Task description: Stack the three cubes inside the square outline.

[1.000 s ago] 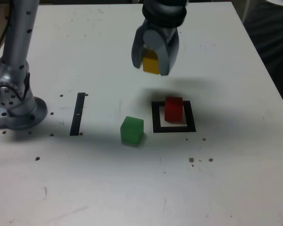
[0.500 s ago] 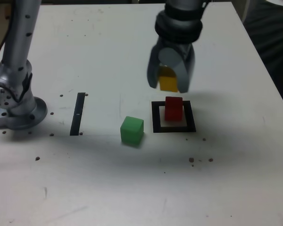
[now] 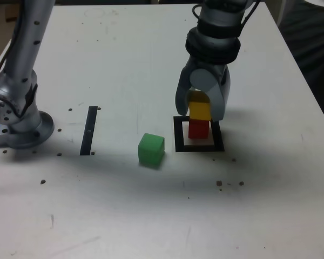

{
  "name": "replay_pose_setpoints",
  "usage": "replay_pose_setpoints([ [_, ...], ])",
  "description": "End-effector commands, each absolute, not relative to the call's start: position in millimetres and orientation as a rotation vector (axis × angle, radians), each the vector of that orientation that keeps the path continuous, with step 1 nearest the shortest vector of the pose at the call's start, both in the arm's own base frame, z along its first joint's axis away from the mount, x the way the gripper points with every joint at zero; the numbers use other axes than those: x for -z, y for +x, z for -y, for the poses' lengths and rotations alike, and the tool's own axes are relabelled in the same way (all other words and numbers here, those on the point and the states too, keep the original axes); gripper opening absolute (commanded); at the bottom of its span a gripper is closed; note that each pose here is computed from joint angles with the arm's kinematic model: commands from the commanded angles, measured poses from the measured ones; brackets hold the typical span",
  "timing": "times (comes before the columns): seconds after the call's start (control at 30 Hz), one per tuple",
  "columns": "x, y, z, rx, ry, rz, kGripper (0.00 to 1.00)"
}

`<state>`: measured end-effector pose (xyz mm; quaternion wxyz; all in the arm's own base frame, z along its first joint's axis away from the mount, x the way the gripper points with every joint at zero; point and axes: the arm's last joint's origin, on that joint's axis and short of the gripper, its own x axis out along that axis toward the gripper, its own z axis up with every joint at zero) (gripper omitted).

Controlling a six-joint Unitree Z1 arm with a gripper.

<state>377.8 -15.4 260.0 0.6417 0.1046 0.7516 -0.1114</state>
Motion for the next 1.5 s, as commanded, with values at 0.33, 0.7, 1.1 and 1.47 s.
replay_pose_setpoints([
  [0.33, -251.5, 378.3, 13.5, 0.256, 0.223, -1.716, 0.89],
  [0.7, -253.2, 370.1, 7.7, 0.243, 0.214, -1.71, 1.0],
  [1.1, -274.7, 343.7, 4.7, 0.194, 0.261, -1.61, 1.0],
  [1.47, -281.1, 287.0, 6.2, 0.242, 0.277, -1.632, 1.0],
])
